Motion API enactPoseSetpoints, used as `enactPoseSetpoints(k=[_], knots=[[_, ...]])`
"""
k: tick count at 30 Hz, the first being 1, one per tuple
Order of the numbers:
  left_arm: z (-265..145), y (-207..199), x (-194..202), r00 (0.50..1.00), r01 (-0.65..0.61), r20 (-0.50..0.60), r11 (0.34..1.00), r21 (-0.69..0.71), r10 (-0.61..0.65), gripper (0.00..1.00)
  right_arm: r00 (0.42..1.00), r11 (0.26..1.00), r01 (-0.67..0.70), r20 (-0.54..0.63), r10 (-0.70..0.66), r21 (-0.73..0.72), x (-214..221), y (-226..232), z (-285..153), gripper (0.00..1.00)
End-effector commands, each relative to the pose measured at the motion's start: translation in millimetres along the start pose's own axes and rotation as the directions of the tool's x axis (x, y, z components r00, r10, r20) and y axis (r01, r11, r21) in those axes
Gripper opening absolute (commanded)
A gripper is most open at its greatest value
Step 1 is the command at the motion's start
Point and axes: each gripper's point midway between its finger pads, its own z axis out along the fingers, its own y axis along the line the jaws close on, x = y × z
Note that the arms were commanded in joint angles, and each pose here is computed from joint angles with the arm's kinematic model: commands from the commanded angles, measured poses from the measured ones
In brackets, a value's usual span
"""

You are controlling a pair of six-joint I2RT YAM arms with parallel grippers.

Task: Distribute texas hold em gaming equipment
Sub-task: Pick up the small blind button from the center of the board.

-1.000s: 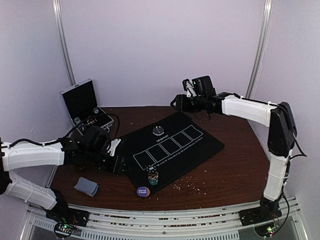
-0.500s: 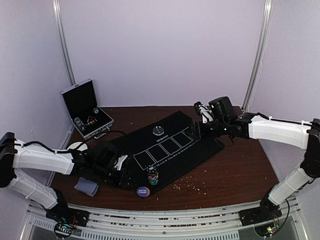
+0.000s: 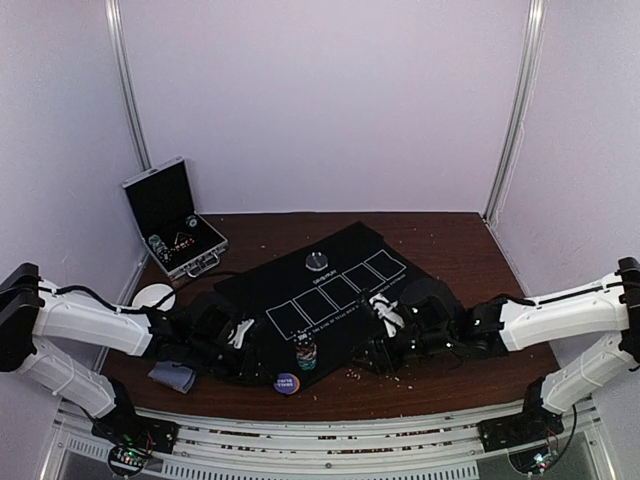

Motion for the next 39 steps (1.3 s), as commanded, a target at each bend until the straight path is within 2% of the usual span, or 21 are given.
enactPoseSetpoints(k=[1, 8, 18, 30, 39], knots=[[4.7, -8.9, -2.5, 1.0, -0.009, 0.014, 0.998, 0.056, 0.008, 0.35, 0.997, 0.994, 0.068, 0.05, -0.064, -0.08, 0.3, 34.1, 18.4, 0.54], [8.8, -10.5, 1.7, 1.0, -0.011, -0.001, 0.996, 0.083, 0.011, 0.34, 0.991, 0.987, 0.123, -0.04, -0.128, -0.105, 27.9, 52.8, 49.0, 0.52], [17.4, -8.7, 4.9, 1.0, -0.003, -0.026, 0.996, 0.088, 0.006, 0.25, 0.988, 0.986, 0.137, -0.055, -0.143, -0.09, 31.2, 50.7, 50.5, 0.51], [10.3, -9.5, 5.8, 1.0, 0.001, -0.016, 0.996, 0.084, 0.0, 0.0, 0.982, 0.983, 0.169, -0.072, -0.174, -0.065, 31.8, 46.6, 49.5, 0.51], [4.1, -7.0, 13.3, 1.0, -0.008, -0.027, 0.997, 0.08, 0.01, 0.0, 0.974, 0.978, 0.198, -0.098, -0.203, -0.062, 34.5, 46.2, 50.0, 0.52]])
